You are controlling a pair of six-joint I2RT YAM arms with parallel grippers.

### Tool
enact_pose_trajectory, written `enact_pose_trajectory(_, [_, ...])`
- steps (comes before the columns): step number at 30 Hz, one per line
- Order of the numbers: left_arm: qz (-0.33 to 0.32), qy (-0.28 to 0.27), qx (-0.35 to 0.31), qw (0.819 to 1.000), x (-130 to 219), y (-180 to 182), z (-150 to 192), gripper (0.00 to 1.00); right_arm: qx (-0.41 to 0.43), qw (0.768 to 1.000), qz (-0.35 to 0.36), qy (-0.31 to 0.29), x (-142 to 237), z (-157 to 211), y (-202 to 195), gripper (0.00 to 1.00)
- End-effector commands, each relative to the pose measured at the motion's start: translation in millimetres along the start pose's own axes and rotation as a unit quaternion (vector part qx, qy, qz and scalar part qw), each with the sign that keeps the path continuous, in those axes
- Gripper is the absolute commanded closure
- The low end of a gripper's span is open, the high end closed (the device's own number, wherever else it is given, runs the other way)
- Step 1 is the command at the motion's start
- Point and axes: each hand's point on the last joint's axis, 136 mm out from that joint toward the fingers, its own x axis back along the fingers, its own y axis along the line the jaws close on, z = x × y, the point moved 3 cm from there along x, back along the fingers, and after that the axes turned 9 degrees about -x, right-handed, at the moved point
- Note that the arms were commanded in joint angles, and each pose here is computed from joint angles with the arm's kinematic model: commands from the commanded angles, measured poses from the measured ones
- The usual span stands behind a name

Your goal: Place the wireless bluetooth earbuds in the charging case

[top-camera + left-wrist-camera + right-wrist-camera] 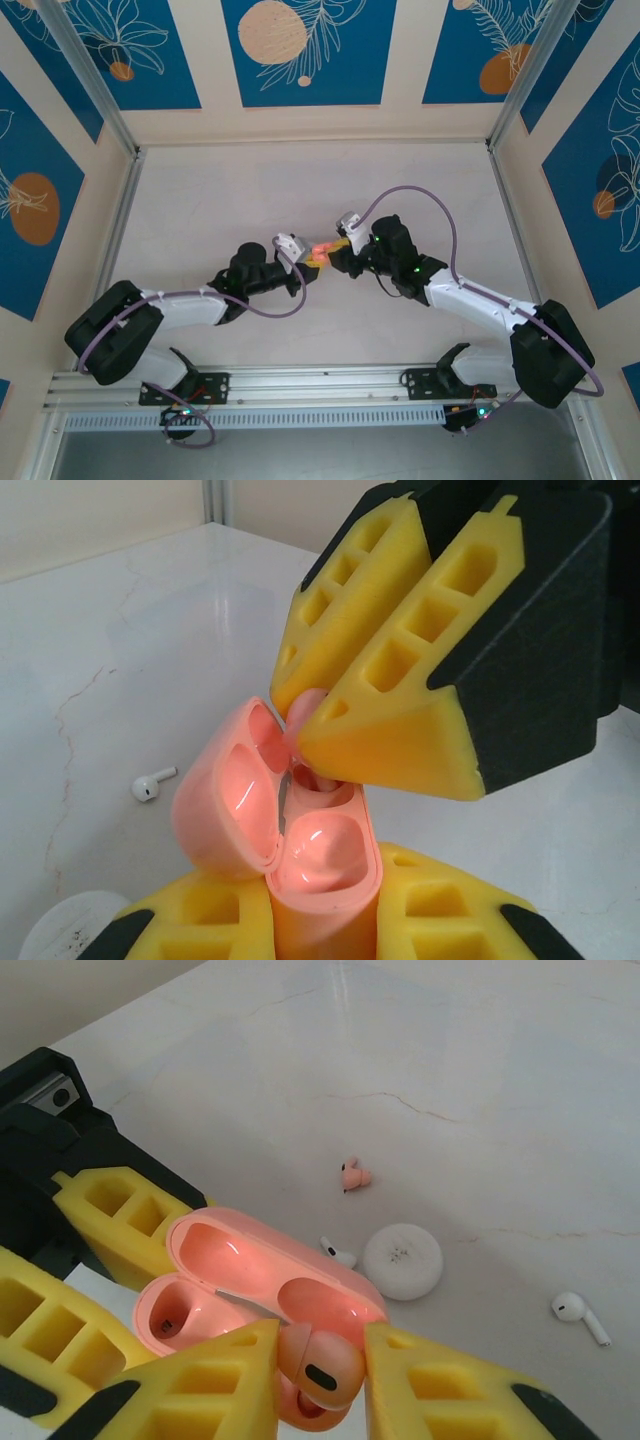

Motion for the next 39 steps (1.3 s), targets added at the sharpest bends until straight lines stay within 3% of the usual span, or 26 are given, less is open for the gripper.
enact_pose_trajectory(1, [-0.013,-0.036,-0.012,0.999,4.6,5.9,-21.1,0.88,0.006,1.000,-0.022,0.001,4.9,0.7,8.5,0.68])
enact_pose_trajectory(12, [-0.013,-0.030,-0.020,0.999,8.6,4.1,-17.1,0.87,-0.057,0.992,-0.106,-0.040,29.5,-27.6,17.1,0.50])
enact_pose_trajectory(19, [-0.033,-0.006,-0.022,0.999,21.9,7.2,-8.6,0.87,-0.114,0.982,-0.142,-0.041,47.3,-45.6,16.1,0.48])
enact_pose_trajectory(28, [-0.133,0.036,0.048,0.989,63.2,42.5,8.6,0.88,-0.156,0.983,-0.085,0.055,16.8,-44.0,11.7,0.49])
enact_pose_trajectory(39, [-0.272,0.083,0.166,0.944,120.6,88.8,36.5,0.88,-0.199,0.956,0.047,0.208,-60.6,-36.0,-20.0,0.51])
